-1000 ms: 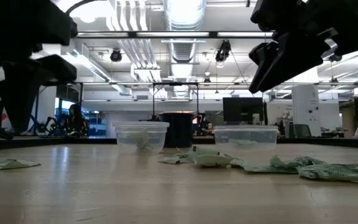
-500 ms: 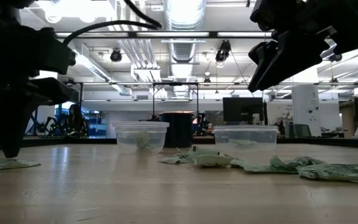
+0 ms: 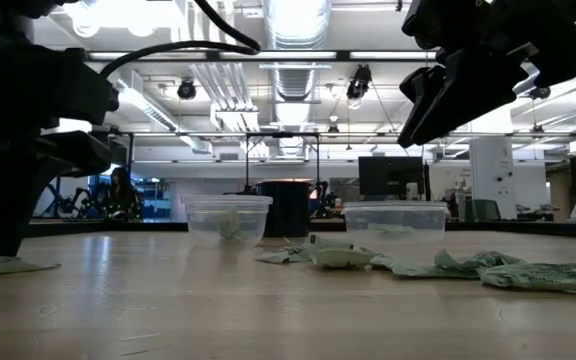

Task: Pick and place Stevia / Truvia into bins
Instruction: Put the green stevia packet into the left transparent container

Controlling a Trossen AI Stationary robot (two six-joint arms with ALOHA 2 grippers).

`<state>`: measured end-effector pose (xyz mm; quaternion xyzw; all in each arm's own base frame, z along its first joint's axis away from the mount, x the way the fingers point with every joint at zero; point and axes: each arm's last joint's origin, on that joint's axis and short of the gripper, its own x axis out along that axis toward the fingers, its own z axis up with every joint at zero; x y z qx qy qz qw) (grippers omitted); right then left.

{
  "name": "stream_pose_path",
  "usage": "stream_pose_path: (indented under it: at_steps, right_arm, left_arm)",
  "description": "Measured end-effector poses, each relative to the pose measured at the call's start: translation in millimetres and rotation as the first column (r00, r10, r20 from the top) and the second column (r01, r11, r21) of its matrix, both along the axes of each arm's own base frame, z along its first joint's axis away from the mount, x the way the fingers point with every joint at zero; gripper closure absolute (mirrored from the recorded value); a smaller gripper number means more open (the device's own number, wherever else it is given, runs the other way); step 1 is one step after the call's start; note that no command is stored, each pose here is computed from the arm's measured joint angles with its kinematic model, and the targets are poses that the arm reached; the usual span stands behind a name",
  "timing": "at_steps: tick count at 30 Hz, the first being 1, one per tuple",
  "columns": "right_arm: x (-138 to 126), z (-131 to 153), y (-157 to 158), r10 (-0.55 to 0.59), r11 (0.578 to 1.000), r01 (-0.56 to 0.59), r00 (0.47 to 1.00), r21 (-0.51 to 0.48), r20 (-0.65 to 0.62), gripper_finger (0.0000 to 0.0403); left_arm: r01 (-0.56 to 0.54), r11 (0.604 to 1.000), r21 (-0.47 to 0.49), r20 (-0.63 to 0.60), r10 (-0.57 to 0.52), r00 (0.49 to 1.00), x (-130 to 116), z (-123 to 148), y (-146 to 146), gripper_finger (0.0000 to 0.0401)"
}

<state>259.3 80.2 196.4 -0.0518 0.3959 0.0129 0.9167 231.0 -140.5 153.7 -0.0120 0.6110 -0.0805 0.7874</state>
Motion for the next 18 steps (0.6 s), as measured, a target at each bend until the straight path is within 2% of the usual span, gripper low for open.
stream_pose_path:
  at_steps: [5, 14, 18]
  right_arm:
    - [0.0, 0.0, 0.0, -0.001, 1.000, 0.001, 1.000, 0.001, 0.000, 0.0271]
    - [0.0, 0.0, -0.1, 0.004, 1.000, -0.004, 1.000, -0.004, -0.001, 0.0271]
    - [0.0, 0.0, -0.4, 0.004, 1.000, -0.004, 1.000, -0.015, 0.000, 0.0271]
  left_arm:
    - [-0.009, 1.000, 0.006, -0.008, 0.009, 1.000, -2.0, -3.2, 1.7, 0.0312]
    - [-0.017, 1.000, 0.018, -0.009, 0.018, 1.000, -3.4, -4.3, 3.9, 0.0392]
    - [-0.016, 0.999, 0.036, -0.009, 0.016, 1.000, -4.0, -3.7, 4.8, 0.0398]
